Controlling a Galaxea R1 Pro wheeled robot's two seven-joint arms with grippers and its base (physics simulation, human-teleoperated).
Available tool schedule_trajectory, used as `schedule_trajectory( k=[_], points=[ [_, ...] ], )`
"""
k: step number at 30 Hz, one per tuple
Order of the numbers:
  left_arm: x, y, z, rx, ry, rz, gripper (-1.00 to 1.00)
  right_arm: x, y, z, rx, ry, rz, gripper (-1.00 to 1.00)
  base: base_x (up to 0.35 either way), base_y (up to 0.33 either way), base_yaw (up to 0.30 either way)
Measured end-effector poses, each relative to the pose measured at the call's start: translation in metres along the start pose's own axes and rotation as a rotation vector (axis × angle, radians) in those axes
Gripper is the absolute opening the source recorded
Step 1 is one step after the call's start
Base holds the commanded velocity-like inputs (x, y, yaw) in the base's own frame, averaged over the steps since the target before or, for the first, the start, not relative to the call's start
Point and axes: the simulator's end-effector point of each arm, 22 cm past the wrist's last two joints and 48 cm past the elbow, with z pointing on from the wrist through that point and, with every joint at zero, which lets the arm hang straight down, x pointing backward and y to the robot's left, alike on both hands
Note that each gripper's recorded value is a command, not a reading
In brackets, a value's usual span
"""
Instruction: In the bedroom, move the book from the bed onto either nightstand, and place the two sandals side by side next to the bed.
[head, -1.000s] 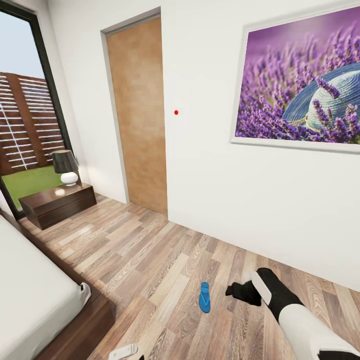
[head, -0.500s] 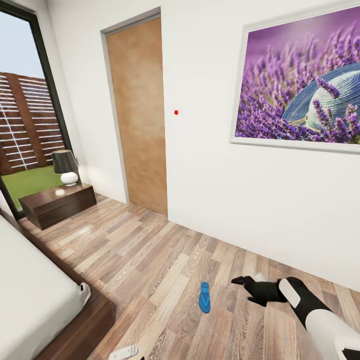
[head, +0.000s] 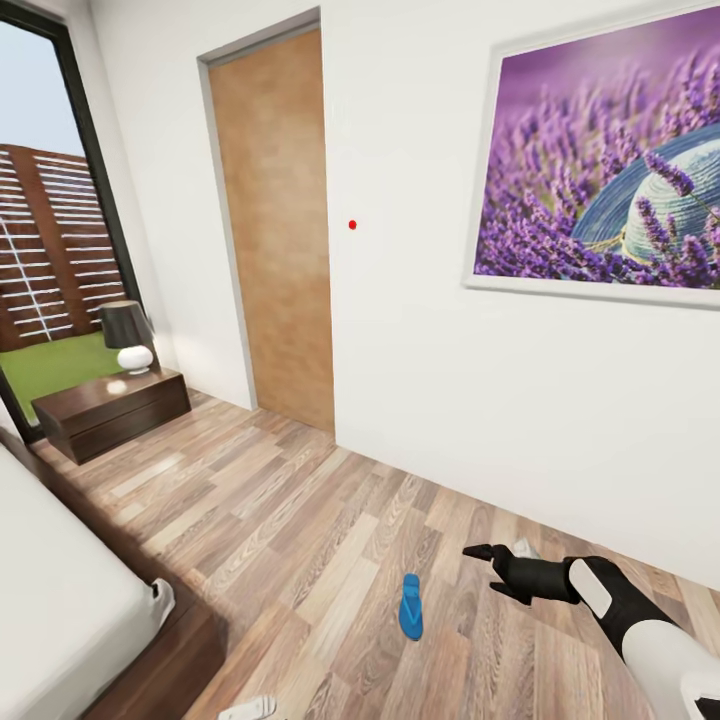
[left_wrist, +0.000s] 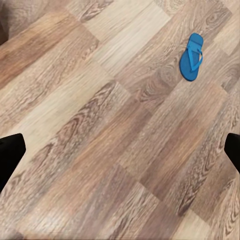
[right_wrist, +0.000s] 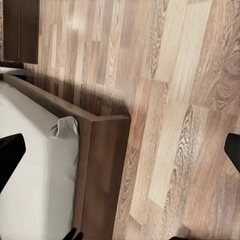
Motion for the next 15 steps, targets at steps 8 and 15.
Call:
schedule_trajectory(
  k=[8,15],
  points=[
    [0.0011,0.0000,-0.0001,0.000,0.003,0.000,1.00,-0.0001,0.0011,-0.0001,-0.005,0.000,-0.003,1.00,0.201,0.000,0.000],
    [0.0007,0.0003,0.0000,-0.002,0.001,0.000,1.00,0.0007,0.0019,0.0010,-0.005,0.001,-0.006,1.00,0.212,0.000,0.041]
  ],
)
